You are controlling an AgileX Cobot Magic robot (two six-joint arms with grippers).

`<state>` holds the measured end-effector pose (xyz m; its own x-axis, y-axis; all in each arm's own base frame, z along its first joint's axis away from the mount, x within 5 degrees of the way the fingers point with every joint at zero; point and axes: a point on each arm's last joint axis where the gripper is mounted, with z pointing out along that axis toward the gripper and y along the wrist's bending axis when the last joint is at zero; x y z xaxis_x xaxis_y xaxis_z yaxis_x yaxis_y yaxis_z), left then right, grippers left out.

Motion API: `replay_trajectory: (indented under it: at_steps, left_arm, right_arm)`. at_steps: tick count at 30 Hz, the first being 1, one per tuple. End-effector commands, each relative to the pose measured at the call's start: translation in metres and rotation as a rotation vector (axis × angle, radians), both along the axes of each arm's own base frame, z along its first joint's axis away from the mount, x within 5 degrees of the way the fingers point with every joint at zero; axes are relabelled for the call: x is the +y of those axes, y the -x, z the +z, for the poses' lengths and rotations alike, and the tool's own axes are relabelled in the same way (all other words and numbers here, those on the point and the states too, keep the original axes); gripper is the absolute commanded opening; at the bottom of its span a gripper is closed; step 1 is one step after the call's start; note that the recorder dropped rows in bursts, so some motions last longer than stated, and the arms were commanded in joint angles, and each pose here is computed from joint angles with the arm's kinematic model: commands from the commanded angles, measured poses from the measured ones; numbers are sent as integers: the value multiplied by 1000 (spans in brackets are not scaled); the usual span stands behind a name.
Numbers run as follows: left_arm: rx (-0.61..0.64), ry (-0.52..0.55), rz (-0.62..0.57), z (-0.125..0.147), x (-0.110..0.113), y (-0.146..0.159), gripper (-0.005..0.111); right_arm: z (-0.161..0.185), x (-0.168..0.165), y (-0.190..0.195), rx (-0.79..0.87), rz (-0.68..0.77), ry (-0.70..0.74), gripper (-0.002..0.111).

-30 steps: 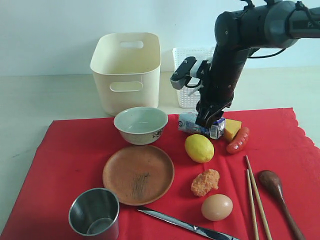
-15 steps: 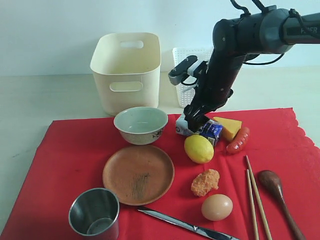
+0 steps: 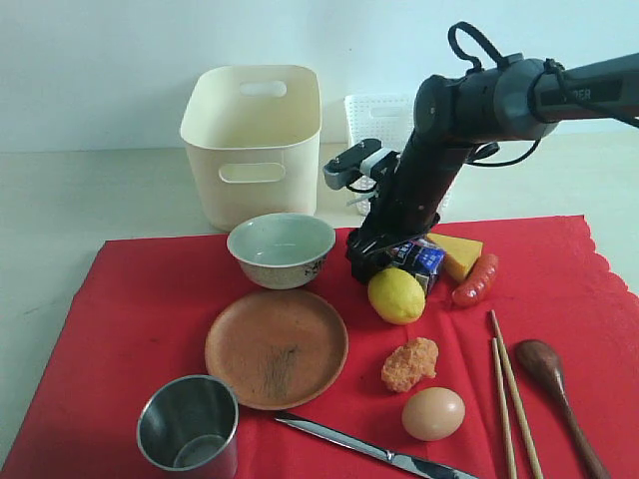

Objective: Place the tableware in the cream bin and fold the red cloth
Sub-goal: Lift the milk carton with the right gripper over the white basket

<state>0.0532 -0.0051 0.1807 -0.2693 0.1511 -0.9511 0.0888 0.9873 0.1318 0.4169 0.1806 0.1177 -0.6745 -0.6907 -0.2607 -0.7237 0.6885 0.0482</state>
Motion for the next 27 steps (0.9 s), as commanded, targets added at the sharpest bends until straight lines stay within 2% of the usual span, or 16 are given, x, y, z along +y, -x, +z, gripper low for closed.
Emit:
replay_trajectory:
  at_steps: [1,5,7,12,18,27]
  left_arm:
    - [-6,1,-5,0,0,0,0]
    - [-6,1,-5,0,0,0,0]
    - [-6,1,-5,0,0,0,0]
    - [-6,1,-5,0,0,0,0]
    - [-6,1,-5,0,0,0,0]
    - [-6,1,-5,0,0,0,0]
  right_arm:
    - [-5,-2,-4,-21,-33,-7,47]
    - [-1,-1,-6,-42,-39,-13,10]
    - [5,-1,-6,-56,-40,-18,0]
    - [32,-2,-6,-115,-43,-43,0]
    - [82,-4,-1,-208,-68,-91,0]
    - [167,-10,11,-473,-92,-198,0]
